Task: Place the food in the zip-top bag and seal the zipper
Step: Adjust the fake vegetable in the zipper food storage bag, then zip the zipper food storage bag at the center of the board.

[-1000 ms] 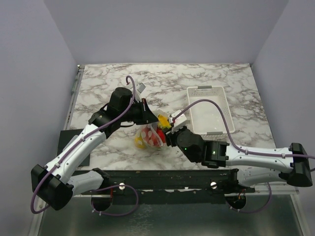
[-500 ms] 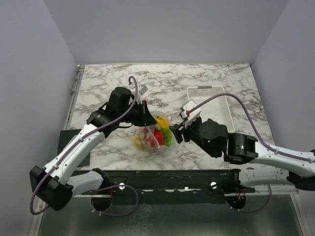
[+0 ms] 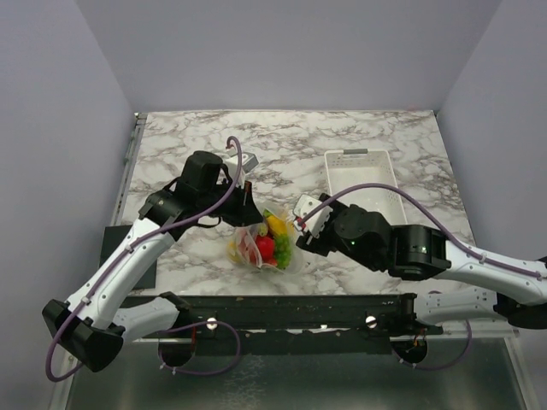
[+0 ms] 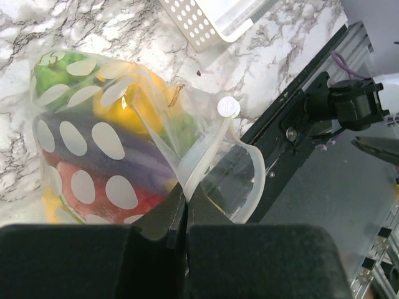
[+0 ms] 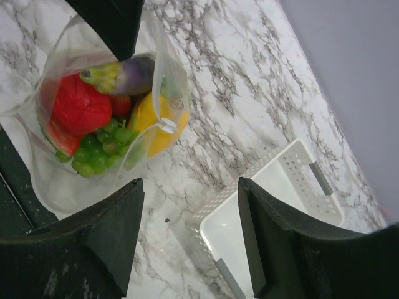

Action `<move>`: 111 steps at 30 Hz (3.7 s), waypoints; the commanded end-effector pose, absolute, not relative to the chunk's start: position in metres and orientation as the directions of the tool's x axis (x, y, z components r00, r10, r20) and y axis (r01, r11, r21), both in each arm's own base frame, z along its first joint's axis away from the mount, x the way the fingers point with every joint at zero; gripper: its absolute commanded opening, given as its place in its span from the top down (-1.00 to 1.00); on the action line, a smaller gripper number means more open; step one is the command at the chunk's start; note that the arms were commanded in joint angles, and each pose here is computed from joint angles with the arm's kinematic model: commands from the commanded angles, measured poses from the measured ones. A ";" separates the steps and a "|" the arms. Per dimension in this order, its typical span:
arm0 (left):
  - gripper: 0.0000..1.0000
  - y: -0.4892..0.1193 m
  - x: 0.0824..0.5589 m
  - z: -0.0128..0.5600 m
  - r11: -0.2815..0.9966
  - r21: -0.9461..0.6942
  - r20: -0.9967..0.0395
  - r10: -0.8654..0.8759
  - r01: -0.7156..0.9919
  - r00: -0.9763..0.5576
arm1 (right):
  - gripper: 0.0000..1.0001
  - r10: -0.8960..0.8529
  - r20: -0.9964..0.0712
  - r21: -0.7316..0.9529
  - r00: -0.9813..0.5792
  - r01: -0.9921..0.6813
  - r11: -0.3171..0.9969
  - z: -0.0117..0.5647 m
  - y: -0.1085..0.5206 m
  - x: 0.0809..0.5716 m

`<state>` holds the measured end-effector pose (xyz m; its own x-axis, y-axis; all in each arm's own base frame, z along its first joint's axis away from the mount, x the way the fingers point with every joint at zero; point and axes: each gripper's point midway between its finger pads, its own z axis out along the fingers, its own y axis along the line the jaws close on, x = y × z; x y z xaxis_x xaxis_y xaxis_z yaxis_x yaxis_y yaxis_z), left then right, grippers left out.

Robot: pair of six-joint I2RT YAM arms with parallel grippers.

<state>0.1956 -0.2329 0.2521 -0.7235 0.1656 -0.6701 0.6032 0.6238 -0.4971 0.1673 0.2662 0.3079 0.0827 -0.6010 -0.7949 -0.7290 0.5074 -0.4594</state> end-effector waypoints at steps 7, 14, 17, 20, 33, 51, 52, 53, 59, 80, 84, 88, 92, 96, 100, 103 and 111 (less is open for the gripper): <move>1.00 -0.240 0.156 0.305 0.473 -0.407 -0.805 0.218 0.781 -0.552 | -0.40 -0.631 -0.705 -0.541 0.323 -0.820 0.184 0.298 0.276 0.138; 1.00 -0.243 0.129 0.314 0.402 -0.363 -0.836 0.258 0.841 -0.484 | -0.40 -0.594 -0.688 -0.535 0.417 -0.844 0.027 0.290 0.284 0.120; 1.00 -0.244 0.120 0.316 0.376 -0.350 -0.844 0.270 0.858 -0.463 | -0.41 -0.578 -0.680 -0.532 0.452 -0.846 -0.036 0.289 0.284 0.111; 1.00 -0.245 0.115 0.315 0.362 -0.341 -0.848 0.281 0.868 -0.450 | -0.42 -0.568 -0.673 -0.514 0.473 -0.852 -0.100 0.285 0.284 0.102; 1.00 -0.248 0.107 0.316 0.328 -0.349 -0.846 0.292 0.878 -0.446 | 0.03 -0.533 -0.689 -0.475 0.491 -0.862 -0.179 0.264 0.299 0.089; 1.00 -0.250 0.103 0.318 0.307 -0.362 -0.844 0.294 0.880 -0.449 | 0.99 -0.516 -0.684 -0.546 0.515 -0.831 -0.105 0.269 0.316 0.108; 1.00 -0.250 0.103 0.318 0.309 -0.361 -0.844 0.293 0.880 -0.449 | 0.99 -0.516 -0.684 -0.549 0.516 -0.830 -0.101 0.271 0.314 0.108; 1.00 -0.249 0.103 0.319 0.310 -0.360 -0.845 0.290 0.880 -0.448 | 0.99 -0.514 -0.686 -0.552 0.515 -0.829 -0.094 0.273 0.312 0.108; 1.00 -0.245 0.112 0.308 0.380 -0.353 -0.830 0.295 0.855 -0.474 | 0.99 -0.484 -0.715 -0.570 0.504 -0.821 -0.013 0.305 0.302 0.112; 0.09 -0.218 0.171 0.327 0.650 -0.184 -0.909 0.173 0.738 -0.379 | 0.99 -0.509 -0.769 -0.515 0.387 -0.847 0.134 0.345 0.294 0.124; -0.12 -0.222 0.160 0.354 0.575 -0.167 -0.954 0.111 0.801 -0.278 | 0.99 -0.526 -0.765 -0.503 0.371 -0.854 0.129 0.344 0.294 0.123; -0.25 -0.226 0.148 0.370 0.501 -0.133 -0.980 0.063 0.855 -0.189 | 0.99 -0.533 -0.772 -0.473 0.346 -0.873 0.119 0.343 0.296 0.120; -0.42 -0.231 0.140 0.376 0.443 -0.097 -0.992 0.031 0.891 -0.123 | 0.99 -0.532 -0.788 -0.421 0.310 -0.901 0.099 0.345 0.301 0.112; -0.44 -0.235 0.130 0.385 0.377 -0.068 -0.998 -0.016 0.924 -0.066 | 0.99 -0.539 -0.796 -0.367 0.276 -0.928 0.067 0.349 0.304 0.103; -0.46 -0.243 0.119 0.384 0.294 -0.044 -0.999 -0.032 0.955 -0.037 | 0.99 -0.546 -0.800 -0.318 0.248 -0.947 0.037 0.351 0.309 0.094; -0.49 -0.248 0.112 0.382 0.240 -0.034 -0.999 -0.043 0.970 -0.024 | 0.99 -0.545 -0.808 -0.284 0.223 -0.958 0.029 0.357 0.312 0.090; -0.50 -0.261 0.090 0.377 0.077 -0.052 -0.998 -0.043 0.996 -0.049 | 0.99 -0.572 -0.807 -0.212 0.148 -0.976 0.047 0.367 0.328 0.088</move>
